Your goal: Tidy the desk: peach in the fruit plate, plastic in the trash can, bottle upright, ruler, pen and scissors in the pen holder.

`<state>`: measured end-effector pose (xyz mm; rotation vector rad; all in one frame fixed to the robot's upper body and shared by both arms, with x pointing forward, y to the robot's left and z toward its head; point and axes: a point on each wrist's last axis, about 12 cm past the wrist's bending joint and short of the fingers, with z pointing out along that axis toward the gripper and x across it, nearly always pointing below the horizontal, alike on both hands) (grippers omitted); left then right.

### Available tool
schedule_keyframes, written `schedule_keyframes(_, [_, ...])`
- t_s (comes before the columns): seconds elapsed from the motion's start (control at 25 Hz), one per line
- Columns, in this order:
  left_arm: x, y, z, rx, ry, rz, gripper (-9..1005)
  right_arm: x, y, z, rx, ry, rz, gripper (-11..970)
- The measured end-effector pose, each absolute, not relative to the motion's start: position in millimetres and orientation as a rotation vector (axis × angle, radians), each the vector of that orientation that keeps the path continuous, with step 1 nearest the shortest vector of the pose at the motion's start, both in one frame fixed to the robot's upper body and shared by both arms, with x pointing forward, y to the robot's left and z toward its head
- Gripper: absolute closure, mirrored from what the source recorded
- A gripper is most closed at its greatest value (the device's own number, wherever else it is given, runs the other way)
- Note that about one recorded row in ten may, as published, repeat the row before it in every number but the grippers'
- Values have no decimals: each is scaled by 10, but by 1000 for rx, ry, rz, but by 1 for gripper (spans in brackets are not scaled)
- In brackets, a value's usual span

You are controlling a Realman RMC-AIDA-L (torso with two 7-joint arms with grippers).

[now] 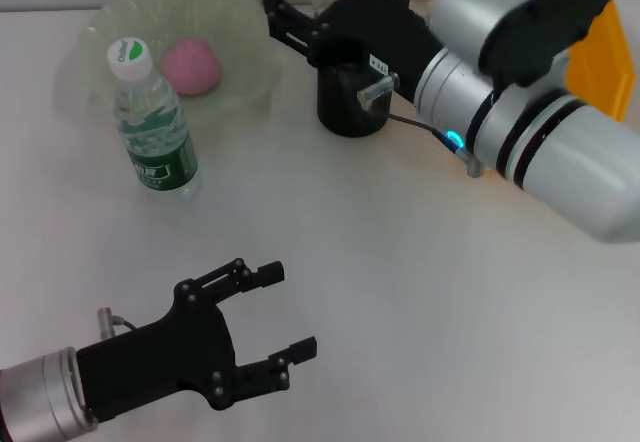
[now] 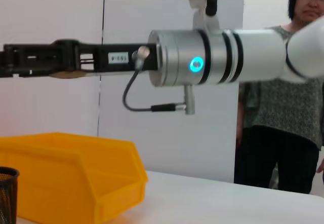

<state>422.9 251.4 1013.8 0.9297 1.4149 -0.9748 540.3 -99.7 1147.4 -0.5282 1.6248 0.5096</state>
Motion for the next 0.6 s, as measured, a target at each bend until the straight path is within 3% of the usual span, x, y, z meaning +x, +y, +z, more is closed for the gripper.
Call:
schedule_keyframes(0.12, [4217,2521,10134,926,1417,-974,195,5395,-966,11738,-573,1674,555,211])
schedule_keyframes(0.16, [4213,2524,10132,925,1419,-973,195,5367,-956,11945,-633,1679,578,206])
schedule_keyframes(0.36, [4211,2525,10130,931,1413,-966,195,5253,-1065,12241,-788,1633,712,206])
schedule_keyframes(0.6, [4213,2524,10136,932,1408,-965,195,5140,-1407,12243,-910,1517,874,206])
